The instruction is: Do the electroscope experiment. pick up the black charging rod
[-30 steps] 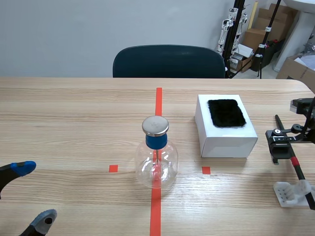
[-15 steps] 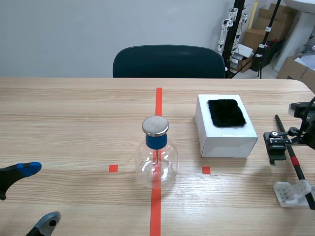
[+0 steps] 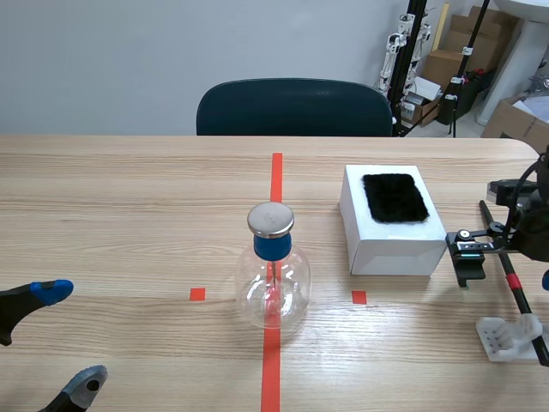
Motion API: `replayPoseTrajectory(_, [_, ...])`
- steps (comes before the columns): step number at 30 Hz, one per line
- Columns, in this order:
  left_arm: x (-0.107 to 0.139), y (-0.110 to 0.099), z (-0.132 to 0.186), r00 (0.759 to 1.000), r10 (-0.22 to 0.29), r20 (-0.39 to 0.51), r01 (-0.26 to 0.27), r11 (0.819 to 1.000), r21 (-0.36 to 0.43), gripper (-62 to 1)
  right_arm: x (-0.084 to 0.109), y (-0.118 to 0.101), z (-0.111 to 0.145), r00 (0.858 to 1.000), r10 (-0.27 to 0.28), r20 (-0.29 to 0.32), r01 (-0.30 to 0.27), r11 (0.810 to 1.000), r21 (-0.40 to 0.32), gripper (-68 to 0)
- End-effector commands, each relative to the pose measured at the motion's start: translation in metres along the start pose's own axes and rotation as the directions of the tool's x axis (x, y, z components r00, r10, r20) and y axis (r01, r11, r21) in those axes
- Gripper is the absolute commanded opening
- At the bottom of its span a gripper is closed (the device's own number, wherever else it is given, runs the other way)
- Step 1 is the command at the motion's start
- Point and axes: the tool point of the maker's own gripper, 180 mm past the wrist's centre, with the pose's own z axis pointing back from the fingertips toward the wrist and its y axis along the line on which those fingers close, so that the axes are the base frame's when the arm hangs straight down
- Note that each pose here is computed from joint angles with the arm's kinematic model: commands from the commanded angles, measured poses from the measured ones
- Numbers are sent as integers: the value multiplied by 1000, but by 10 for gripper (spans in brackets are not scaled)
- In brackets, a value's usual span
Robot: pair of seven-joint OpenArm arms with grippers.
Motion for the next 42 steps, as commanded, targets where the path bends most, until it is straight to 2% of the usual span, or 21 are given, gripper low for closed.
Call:
replayPoseTrajectory(1, [6, 6, 1, 1000, -21, 16, 21, 1000, 8, 14, 13, -8, 7, 1000, -6, 27, 6, 1000, -13, 4])
replayPoseTrajectory(8, [6, 6, 1, 1000, -21, 13, 21, 1000, 8, 14, 14, -7, 7, 999, -7, 34, 8, 1000, -11, 4])
replayPoseTrajectory(13, [6, 6, 1, 1000, -21, 13, 21, 1000, 8, 14, 15, -4, 6, 998, -39, 45, 37, 999, 29, 4])
replayPoseTrajectory(32, [7, 6, 1, 1000, -21, 21, 20, 1000, 8, 14, 15, -9, 9, 993, -104, 51, 99, 991, 89, 4])
replayPoseTrajectory(35, [7, 6, 1, 1000, -21, 21, 20, 1000, 8, 14, 12, -7, 8, 996, -80, 47, 75, 992, 100, 4])
replayPoseTrajectory(42, [7, 6, 1, 1000, -21, 21, 20, 1000, 8, 14, 8, -7, 4, 996, -78, 46, 73, 992, 99, 4])
